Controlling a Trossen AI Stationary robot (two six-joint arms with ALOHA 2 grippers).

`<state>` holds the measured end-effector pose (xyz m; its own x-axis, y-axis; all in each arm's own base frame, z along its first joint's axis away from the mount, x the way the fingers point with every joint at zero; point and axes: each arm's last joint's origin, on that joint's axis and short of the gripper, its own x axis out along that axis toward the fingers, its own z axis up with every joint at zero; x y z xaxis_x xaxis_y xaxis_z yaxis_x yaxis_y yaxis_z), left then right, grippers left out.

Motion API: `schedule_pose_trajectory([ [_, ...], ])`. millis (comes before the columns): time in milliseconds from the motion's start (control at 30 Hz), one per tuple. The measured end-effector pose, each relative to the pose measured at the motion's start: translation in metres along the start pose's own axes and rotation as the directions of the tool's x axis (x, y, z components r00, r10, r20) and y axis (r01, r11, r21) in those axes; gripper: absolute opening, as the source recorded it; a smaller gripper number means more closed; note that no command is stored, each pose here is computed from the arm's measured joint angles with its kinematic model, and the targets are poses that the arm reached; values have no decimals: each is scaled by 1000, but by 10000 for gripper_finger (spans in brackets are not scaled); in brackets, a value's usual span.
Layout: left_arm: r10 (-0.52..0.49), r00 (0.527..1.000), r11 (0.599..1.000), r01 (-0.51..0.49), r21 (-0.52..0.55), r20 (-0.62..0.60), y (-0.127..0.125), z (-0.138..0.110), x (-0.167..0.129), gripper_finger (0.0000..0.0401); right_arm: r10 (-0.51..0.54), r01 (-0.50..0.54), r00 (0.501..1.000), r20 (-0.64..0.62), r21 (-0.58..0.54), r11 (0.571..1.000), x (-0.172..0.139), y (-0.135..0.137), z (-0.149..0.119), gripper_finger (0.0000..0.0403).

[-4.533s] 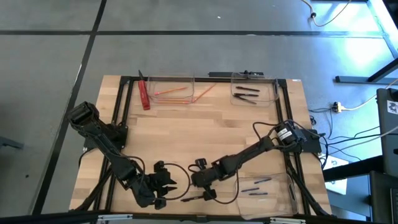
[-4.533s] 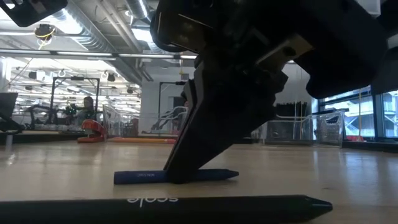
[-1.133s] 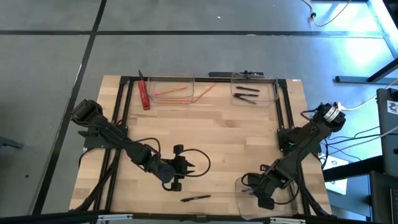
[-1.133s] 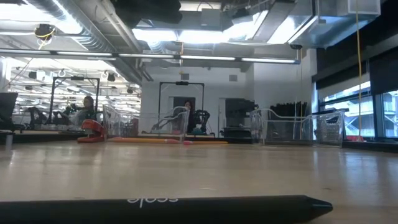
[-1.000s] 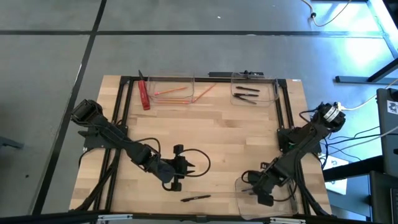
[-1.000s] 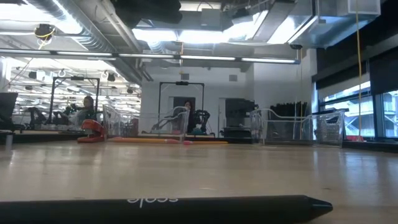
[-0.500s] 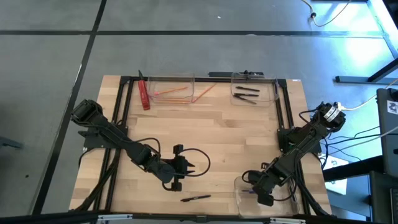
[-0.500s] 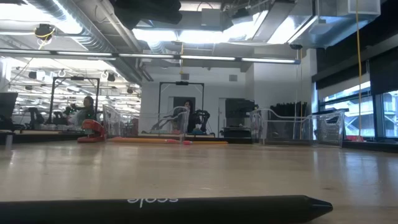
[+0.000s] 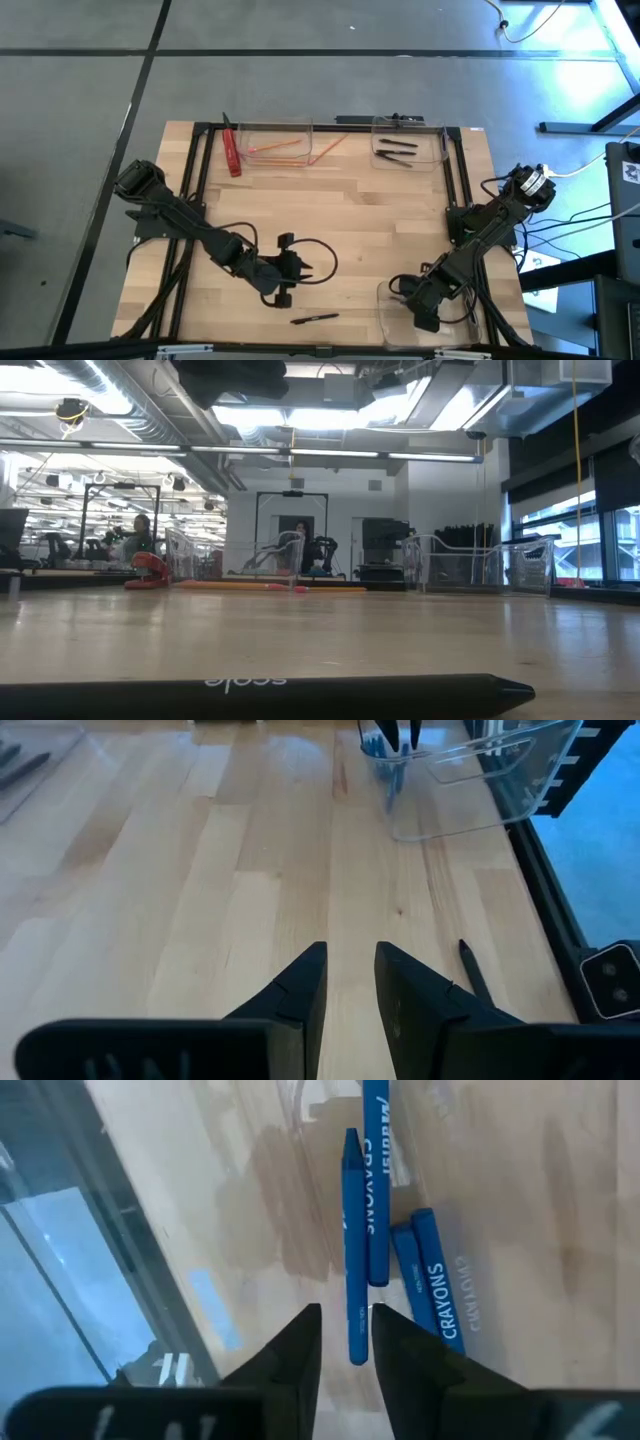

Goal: Sort crayons/erasers/pens/pencils in bins
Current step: Put the blue crayon into the bottom transparent bin, then put the black pen into the top right transparent bin

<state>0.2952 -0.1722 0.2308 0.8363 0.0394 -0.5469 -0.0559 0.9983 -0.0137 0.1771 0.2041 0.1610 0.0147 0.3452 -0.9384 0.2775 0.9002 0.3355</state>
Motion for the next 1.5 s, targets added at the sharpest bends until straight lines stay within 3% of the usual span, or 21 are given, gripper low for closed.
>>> schedule_pose_trajectory([
  [633,-112,992,987,105,-121,-57,-44,-27,-29,80,106,-92,983,153,-92,991,-33,40,12,94],
  [733,-132,989,980,121,-157,-61,-51,-31,-35,80,140,-111,965,223,-138,984,-47,53,16,94],
  [867,-148,987,969,134,-208,-56,-61,-37,-44,80,177,-82,903,393,-246,966,-74,74,24,94],
  [1033,-137,990,964,128,-235,-25,-72,-44,-55,80,196,41,760,620,-346,937,-104,89,38,94],
  [1200,-116,993,961,113,-254,6,-78,-48,-63,80,284,93,650,704,-445,890,-109,98,58,94],
  [1333,-85,996,960,90,-266,31,-79,-49,-65,80,291,167,646,706,-503,848,-90,100,80,94],
  [1500,-81,996,959,87,-269,33,-78,-49,-65,80,255,188,705,661,-521,832,-64,93,104,94],
])
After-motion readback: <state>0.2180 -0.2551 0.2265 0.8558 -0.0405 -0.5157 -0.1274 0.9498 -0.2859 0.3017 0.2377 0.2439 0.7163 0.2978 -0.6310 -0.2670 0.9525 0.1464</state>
